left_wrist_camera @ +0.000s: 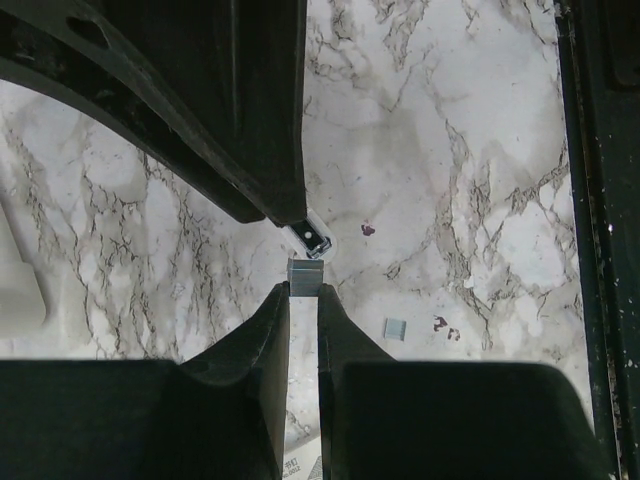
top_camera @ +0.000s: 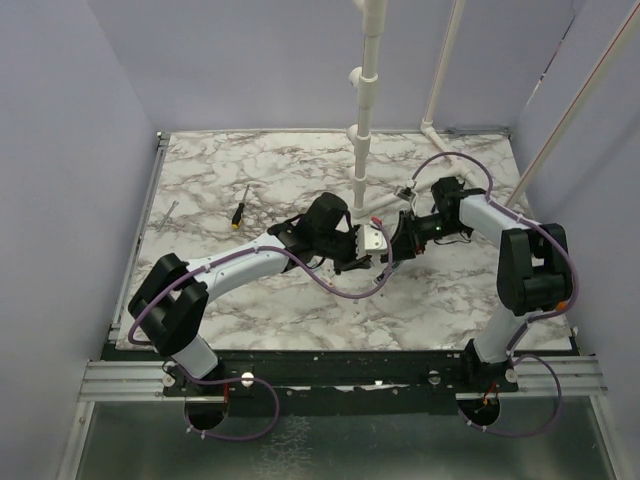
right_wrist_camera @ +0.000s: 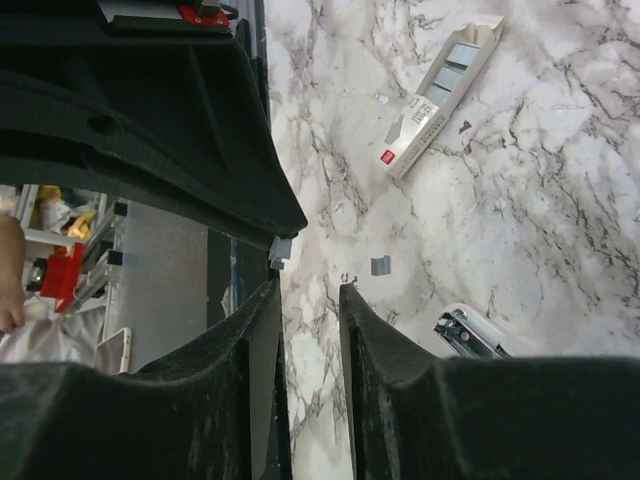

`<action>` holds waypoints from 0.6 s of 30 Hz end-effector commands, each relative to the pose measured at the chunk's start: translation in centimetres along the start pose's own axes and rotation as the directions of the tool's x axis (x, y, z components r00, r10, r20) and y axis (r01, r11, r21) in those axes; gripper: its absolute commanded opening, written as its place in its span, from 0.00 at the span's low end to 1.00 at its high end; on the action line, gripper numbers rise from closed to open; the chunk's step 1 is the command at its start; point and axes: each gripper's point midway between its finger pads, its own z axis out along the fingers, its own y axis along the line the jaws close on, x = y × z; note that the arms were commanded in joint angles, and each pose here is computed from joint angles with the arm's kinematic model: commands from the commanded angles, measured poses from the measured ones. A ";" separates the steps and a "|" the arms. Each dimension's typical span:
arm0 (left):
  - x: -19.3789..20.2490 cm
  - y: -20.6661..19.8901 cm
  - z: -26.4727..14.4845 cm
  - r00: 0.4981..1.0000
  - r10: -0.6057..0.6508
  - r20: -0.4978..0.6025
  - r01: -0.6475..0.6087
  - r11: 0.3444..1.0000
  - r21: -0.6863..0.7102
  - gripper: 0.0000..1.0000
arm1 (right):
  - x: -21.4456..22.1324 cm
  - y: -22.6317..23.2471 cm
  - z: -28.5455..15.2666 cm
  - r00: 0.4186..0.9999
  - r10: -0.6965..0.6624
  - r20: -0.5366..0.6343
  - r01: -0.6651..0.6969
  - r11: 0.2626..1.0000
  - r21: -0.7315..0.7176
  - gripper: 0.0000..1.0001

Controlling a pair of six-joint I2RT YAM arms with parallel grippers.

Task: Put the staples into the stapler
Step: Adjust the staple.

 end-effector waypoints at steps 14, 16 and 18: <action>-0.7 1.4 1.0 1.000 -0.009 -0.005 0.008 0.998 -0.057 0.00 | 0.3 1.1 2.0 1.000 0.020 -0.022 -0.022 0.995 -0.100 0.34; -0.7 1.4 1.0 1.000 -0.009 -0.005 0.009 0.998 -0.056 0.00 | 0.4 1.1 2.1 0.999 0.022 -0.027 -0.024 0.994 -0.103 0.33; -0.8 1.3 1.1 1.000 -0.008 -0.004 0.008 0.998 -0.055 0.00 | 0.4 1.0 2.2 0.999 0.024 -0.030 -0.027 0.994 -0.105 0.29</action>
